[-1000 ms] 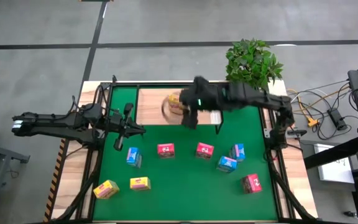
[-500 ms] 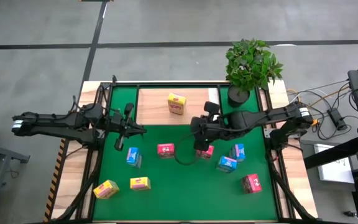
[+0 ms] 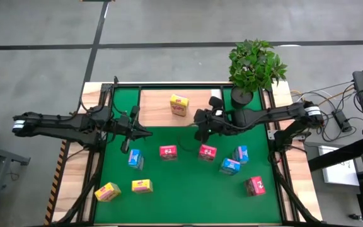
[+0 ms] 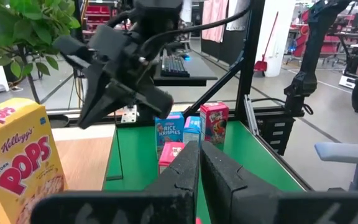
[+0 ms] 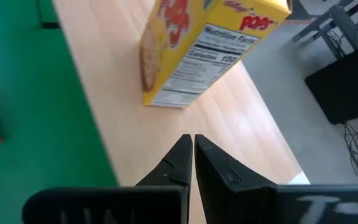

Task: Stack cereal on shelf
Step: Put the top yellow cereal box on the shelf

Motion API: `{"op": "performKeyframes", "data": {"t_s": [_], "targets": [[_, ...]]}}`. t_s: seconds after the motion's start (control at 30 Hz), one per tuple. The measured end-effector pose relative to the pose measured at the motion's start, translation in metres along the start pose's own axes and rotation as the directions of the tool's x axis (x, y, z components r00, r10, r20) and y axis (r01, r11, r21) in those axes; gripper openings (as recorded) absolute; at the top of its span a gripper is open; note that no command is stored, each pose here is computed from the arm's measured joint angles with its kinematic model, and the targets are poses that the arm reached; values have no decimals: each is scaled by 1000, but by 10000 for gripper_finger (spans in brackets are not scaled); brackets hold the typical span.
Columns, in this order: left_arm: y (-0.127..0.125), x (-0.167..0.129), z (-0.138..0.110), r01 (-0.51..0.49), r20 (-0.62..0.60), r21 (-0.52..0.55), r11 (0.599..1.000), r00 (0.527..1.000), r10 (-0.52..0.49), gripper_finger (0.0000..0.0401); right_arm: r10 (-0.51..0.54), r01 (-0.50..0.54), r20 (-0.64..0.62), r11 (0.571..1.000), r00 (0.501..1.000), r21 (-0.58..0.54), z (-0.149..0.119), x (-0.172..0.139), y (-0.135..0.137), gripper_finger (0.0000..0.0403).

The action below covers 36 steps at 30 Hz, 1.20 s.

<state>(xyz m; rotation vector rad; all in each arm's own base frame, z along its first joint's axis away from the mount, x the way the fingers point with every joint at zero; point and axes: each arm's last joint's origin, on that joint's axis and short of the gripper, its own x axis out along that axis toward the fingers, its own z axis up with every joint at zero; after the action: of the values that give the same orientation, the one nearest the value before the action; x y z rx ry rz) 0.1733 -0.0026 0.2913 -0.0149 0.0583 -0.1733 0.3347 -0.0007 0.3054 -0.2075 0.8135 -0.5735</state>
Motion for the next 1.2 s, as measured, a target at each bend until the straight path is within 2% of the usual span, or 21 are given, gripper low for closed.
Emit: {"op": "performKeyframes", "data": {"t_s": [0.17, 0.47, 1.2], "targets": [[0, -1, 1, 0, 7, 1, 1000, 1000, 0, 0, -21, 21, -18, 1000, 1000, -14, 0, 11, -6, 9], [-1, -4, 3, 0, 21, 4, 1000, 1000, 0, 0, 47, -45, 97, 999, 994, -19, 15, 31, -7, 9], [-1, -5, 3, 0, 18, 4, 1000, 1000, 0, 0, -39, 68, 226, 991, 973, -119, 30, 89, -12, 9]]}}
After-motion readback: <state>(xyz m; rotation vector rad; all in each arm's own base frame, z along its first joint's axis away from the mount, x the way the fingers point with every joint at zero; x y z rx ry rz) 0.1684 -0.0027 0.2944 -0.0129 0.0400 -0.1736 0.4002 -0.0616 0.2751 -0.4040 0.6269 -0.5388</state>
